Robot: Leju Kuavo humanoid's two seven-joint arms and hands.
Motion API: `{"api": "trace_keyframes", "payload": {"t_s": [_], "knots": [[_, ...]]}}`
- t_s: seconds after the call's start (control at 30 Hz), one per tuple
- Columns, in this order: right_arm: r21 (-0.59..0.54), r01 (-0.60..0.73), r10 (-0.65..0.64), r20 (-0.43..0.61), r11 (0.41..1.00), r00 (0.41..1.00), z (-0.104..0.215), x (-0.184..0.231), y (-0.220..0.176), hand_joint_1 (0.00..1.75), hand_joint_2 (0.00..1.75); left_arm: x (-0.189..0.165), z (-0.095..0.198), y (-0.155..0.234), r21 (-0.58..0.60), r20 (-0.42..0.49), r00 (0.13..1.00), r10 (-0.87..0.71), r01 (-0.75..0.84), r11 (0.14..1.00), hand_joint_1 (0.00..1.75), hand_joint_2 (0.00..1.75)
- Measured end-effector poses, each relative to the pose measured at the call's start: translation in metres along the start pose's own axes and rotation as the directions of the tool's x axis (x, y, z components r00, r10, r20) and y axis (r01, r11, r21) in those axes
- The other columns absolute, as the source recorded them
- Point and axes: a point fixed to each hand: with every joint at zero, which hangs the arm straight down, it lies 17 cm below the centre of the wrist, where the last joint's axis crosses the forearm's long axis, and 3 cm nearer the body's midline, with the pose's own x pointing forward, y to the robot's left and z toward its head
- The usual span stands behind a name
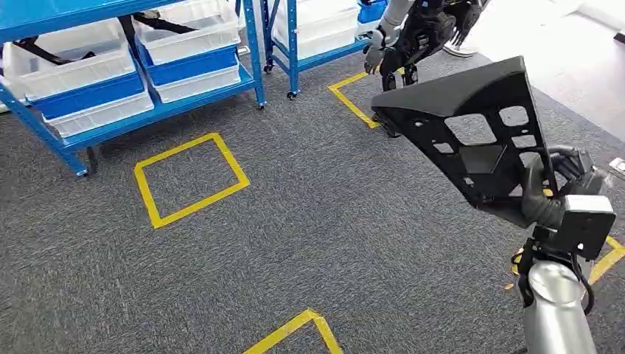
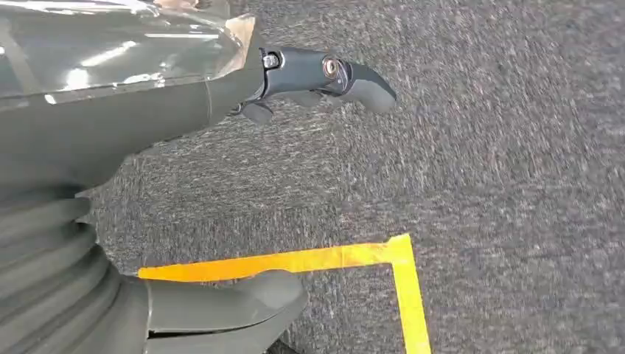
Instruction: Take the parts from the cabinet and place them on the table.
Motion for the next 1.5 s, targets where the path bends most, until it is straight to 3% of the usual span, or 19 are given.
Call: {"api": "trace_keyframes", "payload": {"t_s": [0.77,1.5], "knots": [[-0.059,0.103,-0.107,-0.077,0.993,0.991,0.062,0.013,0.011,1.75,1.75,0.003,-0.005,0.013,0.058,0.002,1.0,0.015,-0.015,0.998,0.0,1.75],[-0.033,0.102,-0.106,-0.134,0.994,0.985,0.109,0.04,0.006,1.75,1.75,0.039,-0.002,-0.026,-0.073,0.116,0.991,-0.072,0.081,0.994,0.0,1.75]]}}
